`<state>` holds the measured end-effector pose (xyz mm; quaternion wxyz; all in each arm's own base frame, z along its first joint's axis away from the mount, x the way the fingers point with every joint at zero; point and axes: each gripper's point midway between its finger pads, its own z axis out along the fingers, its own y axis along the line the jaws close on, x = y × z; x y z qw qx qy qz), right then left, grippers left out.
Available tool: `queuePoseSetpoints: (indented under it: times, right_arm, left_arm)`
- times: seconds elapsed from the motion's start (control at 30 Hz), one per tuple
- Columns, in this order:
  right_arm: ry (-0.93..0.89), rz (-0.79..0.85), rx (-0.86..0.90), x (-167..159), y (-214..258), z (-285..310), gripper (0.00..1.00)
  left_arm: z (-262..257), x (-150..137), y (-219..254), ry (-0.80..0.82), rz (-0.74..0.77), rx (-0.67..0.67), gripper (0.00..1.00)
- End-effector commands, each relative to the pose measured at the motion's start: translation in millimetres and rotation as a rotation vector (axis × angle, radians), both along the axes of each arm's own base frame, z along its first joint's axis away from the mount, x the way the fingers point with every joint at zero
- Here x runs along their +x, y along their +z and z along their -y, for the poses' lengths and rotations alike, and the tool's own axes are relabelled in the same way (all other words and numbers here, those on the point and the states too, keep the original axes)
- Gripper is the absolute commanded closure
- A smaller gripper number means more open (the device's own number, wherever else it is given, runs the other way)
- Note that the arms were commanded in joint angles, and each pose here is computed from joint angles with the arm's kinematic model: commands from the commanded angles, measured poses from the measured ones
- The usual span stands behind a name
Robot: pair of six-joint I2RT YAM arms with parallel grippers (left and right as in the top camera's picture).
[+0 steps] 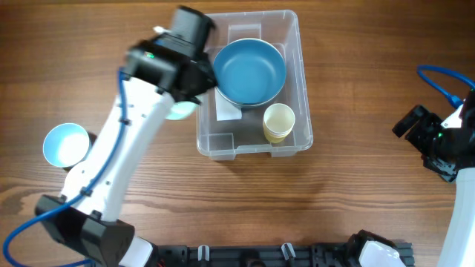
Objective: Pack container
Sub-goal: 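Carry the mint green bowl with the left gripper into the bin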
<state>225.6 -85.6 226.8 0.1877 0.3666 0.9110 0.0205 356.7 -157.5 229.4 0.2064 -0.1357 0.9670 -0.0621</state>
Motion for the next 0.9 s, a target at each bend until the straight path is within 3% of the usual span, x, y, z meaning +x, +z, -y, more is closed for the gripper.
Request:
queuePoseSetpoints:
  times: [0.0, 0.17, 0.6, 0.77, 0.87]
  right_arm:
    - [0.011, -0.001, 0.004, 1, -1, 0, 0.0]
    - [0.011, -0.001, 0.005, 1, -1, 0, 0.0]
    - [0.011, -0.005, 0.006, 0, -2, -1, 0.0]
    - [0.011, -0.005, 0.006, 0, -1, -1, 0.0]
    - [0.011, -0.005, 0.006, 0, -2, -1, 0.0]
  left_arm:
    - [63, -31, -10, -0.125, -0.034, -0.01, 0.96]
    - [93, -50, -46, -0.159, -0.13, 0.036, 0.96]
    - [111, -31, -119, -0.129, -0.224, 0.1, 0.95]
    - [108, -31, -122, -0.131, -0.234, 0.111, 0.55]
    - [95, -26, -117, -0.1, -0.238, 0.108, 0.53]
